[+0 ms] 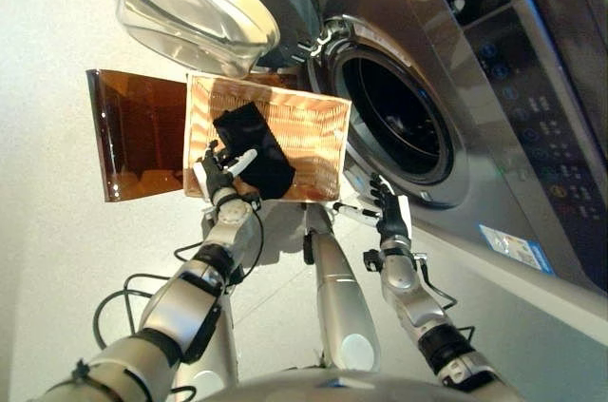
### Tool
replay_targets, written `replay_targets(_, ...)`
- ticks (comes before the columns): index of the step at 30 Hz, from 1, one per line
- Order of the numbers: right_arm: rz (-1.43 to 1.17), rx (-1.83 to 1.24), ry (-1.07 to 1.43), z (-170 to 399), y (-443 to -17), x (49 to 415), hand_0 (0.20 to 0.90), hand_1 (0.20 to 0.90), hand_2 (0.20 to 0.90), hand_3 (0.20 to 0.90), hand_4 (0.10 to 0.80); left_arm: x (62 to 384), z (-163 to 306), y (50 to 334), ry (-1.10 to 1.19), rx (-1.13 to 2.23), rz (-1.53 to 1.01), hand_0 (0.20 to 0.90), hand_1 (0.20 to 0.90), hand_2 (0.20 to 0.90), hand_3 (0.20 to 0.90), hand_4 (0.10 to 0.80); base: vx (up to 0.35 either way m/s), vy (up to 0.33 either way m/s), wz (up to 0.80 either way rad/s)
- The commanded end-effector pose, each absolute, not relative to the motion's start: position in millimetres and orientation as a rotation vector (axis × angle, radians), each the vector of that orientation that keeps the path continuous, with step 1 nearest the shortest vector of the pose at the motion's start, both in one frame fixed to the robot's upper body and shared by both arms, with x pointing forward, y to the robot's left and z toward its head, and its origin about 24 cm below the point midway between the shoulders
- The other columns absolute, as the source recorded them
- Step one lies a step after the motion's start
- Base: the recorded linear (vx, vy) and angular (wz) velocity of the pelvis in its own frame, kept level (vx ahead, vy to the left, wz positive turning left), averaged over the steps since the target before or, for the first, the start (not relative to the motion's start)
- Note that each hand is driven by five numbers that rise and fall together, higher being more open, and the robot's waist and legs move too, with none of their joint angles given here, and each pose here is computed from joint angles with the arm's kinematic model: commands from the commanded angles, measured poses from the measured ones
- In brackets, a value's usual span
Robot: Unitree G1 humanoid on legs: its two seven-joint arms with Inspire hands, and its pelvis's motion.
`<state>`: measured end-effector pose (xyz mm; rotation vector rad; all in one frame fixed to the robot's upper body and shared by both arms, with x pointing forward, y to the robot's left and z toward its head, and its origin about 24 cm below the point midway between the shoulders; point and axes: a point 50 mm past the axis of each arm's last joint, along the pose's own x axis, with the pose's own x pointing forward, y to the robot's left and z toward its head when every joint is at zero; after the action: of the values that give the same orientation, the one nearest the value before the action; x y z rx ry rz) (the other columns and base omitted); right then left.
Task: Pick up the clothes and place them into the washing machine
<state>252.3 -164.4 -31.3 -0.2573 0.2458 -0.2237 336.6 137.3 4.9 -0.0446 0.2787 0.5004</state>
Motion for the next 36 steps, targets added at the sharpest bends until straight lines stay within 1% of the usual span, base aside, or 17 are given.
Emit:
replay_targets(1,-0.265,-0.292,0.133,-11.9,-190.7,249.6,0.9,0.9,0.9,0.9,0.8,352.6,37.1,81.0,0.182,-0.113,0.281,0.845,0.845,0.845,0.845,0.761,0.0,0.0,0.0)
replay_targets(2,-0.265,-0.292,0.133,-11.9,-190.7,249.6,0.9,0.9,0.9,0.9,0.8,352.6,37.1,81.0,0.182,-0.113,0.281,0.845,0.845,0.845,0.845,0.761,0.0,0.0,0.0)
replay_targets(4,-0.269,-0.293,0.133,-11.9,-191.4,249.8,0.9,0.9,0.9,0.9,0.8,352.6,37.5,80.8,0.18,-0.121,0.281,0.2,0.2,0.2,0.2,0.3,0.0,0.0,0.0)
replay_targets(23,-0.27,-0.286,0.128,-11.6,-189.6,251.0,0.9,0.9,0.9,0.9,0.8,353.4,35.6,84.1,0.194,-0.115,0.297,0.2,0.2,0.2,0.2,0.3,0.0,0.0,0.0)
replay_targets(26,-0.27,-0.288,0.13,-12.0,-189.9,250.6,0.9,0.9,0.9,0.9,0.8,353.5,36.1,83.1,0.193,-0.114,0.293,0.211,0.211,0.211,0.211,0.308,0.0,0.0,0.0)
replay_targets(28,-0.271,-0.289,0.131,-12.3,-190.0,250.6,0.9,0.9,0.9,0.9,0.8,353.3,35.3,83.8,0.196,-0.114,0.296,0.2,0.2,0.2,0.2,0.3,0.0,0.0,0.0)
replay_targets(36,-0.269,-0.285,0.129,-12.5,-189.1,251.1,0.9,0.9,0.9,0.9,0.8,353.0,35.7,85.5,0.187,-0.118,0.294,0.2,0.2,0.2,0.2,0.3,-0.001,0.0,0.0)
